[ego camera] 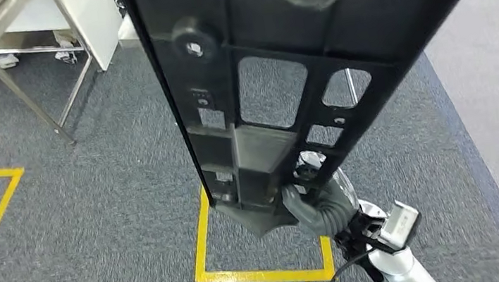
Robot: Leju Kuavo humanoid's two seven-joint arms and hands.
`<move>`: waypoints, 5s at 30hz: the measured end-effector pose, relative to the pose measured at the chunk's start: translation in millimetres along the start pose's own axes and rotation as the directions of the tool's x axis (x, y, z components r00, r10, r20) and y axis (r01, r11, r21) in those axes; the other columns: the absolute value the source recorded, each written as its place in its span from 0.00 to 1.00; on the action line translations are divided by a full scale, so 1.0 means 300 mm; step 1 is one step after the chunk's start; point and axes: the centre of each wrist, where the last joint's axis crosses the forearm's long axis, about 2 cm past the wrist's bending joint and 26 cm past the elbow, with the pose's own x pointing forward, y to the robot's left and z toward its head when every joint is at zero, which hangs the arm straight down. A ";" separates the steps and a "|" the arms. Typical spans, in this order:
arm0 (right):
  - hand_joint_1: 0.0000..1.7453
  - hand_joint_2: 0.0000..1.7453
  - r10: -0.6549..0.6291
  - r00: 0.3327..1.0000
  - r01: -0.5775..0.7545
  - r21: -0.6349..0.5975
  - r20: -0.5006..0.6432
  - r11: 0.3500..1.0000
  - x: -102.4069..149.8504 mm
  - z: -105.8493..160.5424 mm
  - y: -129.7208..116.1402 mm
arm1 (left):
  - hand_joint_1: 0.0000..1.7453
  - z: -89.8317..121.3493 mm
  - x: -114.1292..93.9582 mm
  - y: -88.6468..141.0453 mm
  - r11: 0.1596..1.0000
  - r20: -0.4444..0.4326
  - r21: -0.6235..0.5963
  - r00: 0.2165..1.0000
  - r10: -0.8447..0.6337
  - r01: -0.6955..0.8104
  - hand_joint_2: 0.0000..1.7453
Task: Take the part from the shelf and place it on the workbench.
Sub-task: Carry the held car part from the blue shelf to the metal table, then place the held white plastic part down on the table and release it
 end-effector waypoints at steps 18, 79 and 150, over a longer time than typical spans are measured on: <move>1.00 1.00 0.029 1.000 -0.029 -0.009 -0.004 1.000 0.047 0.008 0.026 | 0.00 -0.001 -0.008 0.019 1.000 -0.006 0.003 1.000 -0.019 0.019 1.00; 1.00 1.00 -0.054 0.991 0.058 0.027 -0.123 0.998 -0.007 -0.009 0.010 | 0.00 0.011 -0.024 0.002 0.999 -0.030 0.038 1.000 -0.005 0.006 1.00; 1.00 1.00 -0.027 0.999 0.027 0.000 0.030 1.000 0.012 -0.052 -0.042 | 0.00 0.005 -0.009 -0.001 1.000 -0.011 0.020 1.000 -0.020 0.020 1.00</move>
